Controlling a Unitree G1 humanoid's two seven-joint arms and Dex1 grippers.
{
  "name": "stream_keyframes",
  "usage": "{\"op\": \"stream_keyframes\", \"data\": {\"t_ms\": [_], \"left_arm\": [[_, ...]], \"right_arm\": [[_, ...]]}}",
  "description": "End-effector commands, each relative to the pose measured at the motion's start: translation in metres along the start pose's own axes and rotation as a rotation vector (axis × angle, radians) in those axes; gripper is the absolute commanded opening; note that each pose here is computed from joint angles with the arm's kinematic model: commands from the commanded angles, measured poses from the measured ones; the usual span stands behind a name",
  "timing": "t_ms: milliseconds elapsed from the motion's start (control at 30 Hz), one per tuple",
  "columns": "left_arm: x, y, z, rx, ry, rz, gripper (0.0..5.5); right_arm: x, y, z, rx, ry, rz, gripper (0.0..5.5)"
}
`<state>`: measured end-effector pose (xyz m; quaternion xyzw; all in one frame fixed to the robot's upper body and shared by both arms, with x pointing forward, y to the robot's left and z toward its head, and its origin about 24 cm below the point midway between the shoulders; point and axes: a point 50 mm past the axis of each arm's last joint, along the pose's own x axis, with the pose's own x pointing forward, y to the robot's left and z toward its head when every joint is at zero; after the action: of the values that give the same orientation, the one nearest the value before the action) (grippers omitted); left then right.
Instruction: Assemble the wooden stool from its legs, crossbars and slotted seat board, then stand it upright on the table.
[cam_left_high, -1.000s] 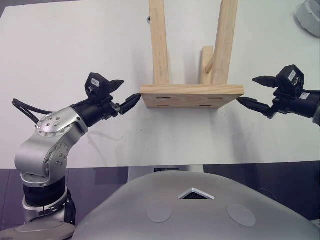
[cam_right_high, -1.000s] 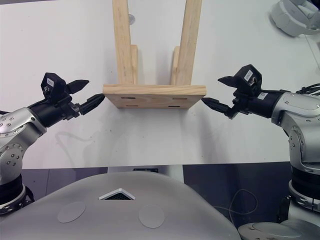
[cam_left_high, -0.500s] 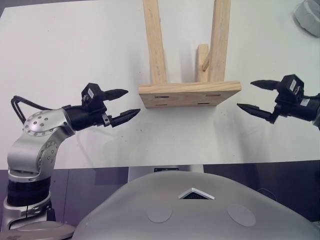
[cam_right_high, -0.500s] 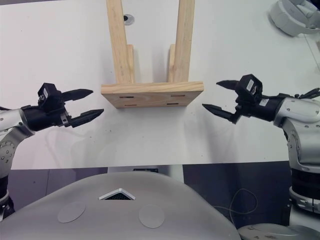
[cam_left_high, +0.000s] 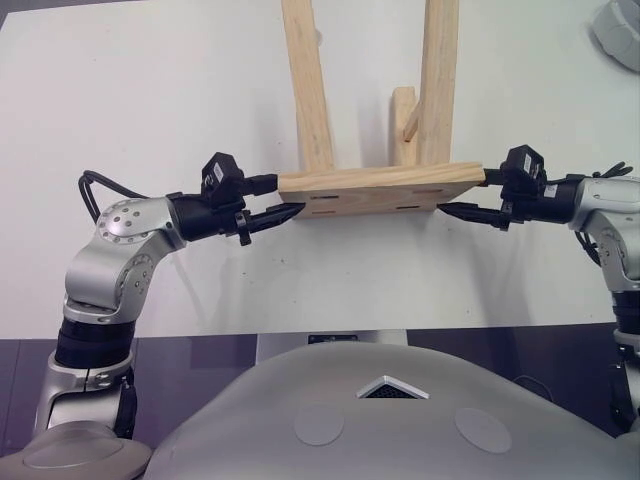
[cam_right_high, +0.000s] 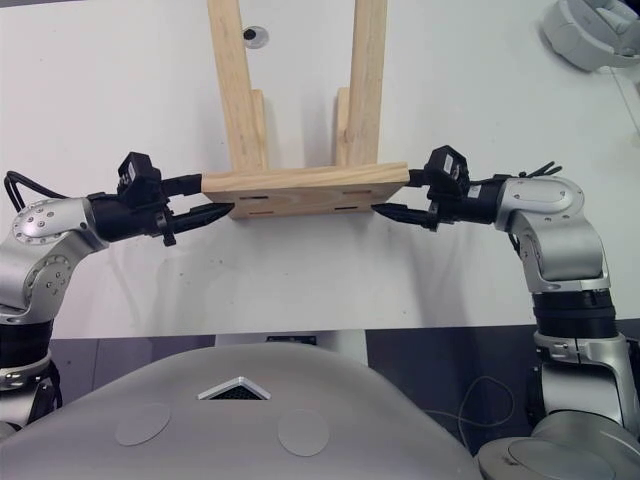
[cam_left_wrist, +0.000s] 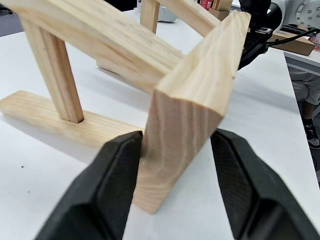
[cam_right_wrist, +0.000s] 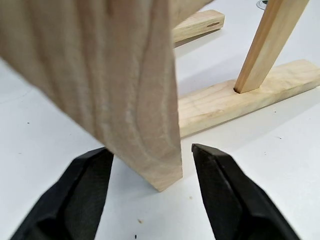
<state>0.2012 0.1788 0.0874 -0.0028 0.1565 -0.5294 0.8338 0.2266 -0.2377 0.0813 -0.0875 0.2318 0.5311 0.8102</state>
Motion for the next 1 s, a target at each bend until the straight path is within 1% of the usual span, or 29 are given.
{"op": "stream_keyframes", "data": {"t_ms": [33,100,200,267,333,467,533,633,700,767,867,933,1000], "left_arm": [[0.000,0.003,0.002,0.018,0.005,-0.006,1.96],[0.000,0.003,0.002,0.017,0.006,-0.011,1.91],[0.000,0.003,0.002,0.013,-0.003,-0.018,1.91],[-0.001,0.005,0.009,0.004,-0.037,-0.026,1.91],[-0.004,0.004,0.033,-0.015,-0.146,-0.078,1.91],[-0.018,0.000,0.101,-0.001,-0.362,-0.211,1.80],[-0.022,-0.002,0.130,-0.037,-0.452,-0.255,1.72],[-0.019,-0.002,0.161,-0.211,-0.551,-0.290,1.63],[-0.015,0.005,0.174,-0.386,-0.621,-0.261,1.54],[-0.006,0.017,0.169,-0.571,-0.632,-0.159,1.46],[0.002,0.028,0.155,-0.737,-0.643,-0.035,1.44],[0.007,0.031,0.148,-0.821,-0.667,0.030,1.45],[0.012,0.033,0.138,-0.899,-0.646,0.092,1.45]], "right_arm": [[-0.001,0.002,0.014,-0.027,-0.049,0.026,2.26],[0.000,0.004,0.016,-0.023,-0.058,0.045,2.00],[0.001,0.006,0.017,-0.014,-0.061,0.075,2.00],[-0.002,0.008,0.022,-0.002,-0.075,0.098,1.98],[-0.010,0.009,0.040,0.005,-0.138,0.150,1.96],[-0.036,0.005,0.107,-0.008,-0.332,0.283,1.75],[-0.044,0.001,0.133,0.021,-0.419,0.348,1.73],[-0.047,-0.004,0.158,0.174,-0.551,0.464,1.70],[-0.050,-0.012,0.172,0.294,-0.652,0.511,1.68],[-0.052,-0.020,0.181,0.396,-0.765,0.535,1.67],[-0.048,-0.022,0.181,0.488,-0.856,0.523,1.54],[-0.039,-0.023,0.175,0.576,-0.882,0.499,1.53],[-0.030,-0.024,0.168,0.677,-0.855,0.458,1.53]]}}
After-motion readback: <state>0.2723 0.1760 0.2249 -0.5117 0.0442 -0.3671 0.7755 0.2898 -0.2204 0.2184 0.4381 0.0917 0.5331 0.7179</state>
